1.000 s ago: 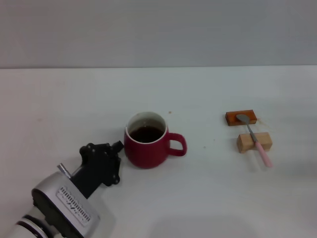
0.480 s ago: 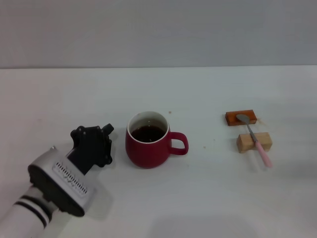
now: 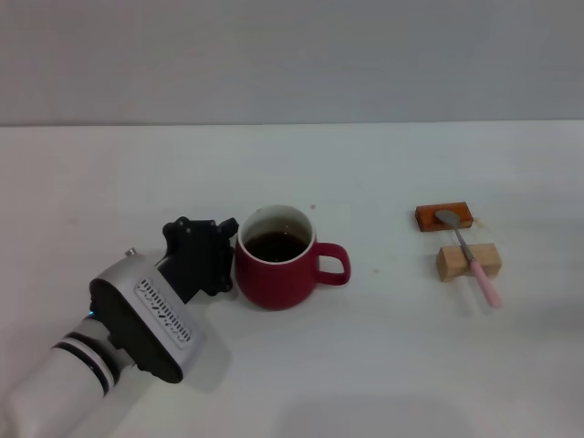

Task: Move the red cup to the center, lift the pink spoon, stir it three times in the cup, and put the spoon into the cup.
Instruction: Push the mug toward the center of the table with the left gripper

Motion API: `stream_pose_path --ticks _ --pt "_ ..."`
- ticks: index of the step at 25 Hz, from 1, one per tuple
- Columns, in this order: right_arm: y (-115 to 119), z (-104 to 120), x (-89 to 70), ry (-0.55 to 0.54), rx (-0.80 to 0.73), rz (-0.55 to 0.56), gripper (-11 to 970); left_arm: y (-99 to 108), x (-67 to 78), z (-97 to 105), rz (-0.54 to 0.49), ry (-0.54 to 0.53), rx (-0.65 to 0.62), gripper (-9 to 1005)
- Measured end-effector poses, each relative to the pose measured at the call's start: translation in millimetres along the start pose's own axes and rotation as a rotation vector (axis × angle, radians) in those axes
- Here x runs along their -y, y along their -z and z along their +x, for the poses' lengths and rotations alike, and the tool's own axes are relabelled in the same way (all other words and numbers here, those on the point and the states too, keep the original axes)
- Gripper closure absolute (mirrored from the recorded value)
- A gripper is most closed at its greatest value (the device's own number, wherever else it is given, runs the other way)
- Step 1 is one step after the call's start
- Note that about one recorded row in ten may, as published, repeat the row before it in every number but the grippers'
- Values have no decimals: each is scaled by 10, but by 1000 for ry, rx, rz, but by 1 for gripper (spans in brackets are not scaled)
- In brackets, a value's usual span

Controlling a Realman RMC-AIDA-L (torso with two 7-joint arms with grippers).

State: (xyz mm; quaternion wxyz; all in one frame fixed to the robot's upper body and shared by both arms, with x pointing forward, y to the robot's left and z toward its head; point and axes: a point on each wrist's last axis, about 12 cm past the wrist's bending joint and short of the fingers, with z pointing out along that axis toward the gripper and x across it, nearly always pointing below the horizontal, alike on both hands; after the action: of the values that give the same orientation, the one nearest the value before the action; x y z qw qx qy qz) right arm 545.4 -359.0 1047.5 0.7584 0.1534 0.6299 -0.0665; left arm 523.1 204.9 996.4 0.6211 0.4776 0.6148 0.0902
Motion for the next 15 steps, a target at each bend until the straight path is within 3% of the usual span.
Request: stream_pose_path --ticks 15 --pt "-32 -14 -37 -4 6 -8 221 -23 149 -170 58 2 67 987"
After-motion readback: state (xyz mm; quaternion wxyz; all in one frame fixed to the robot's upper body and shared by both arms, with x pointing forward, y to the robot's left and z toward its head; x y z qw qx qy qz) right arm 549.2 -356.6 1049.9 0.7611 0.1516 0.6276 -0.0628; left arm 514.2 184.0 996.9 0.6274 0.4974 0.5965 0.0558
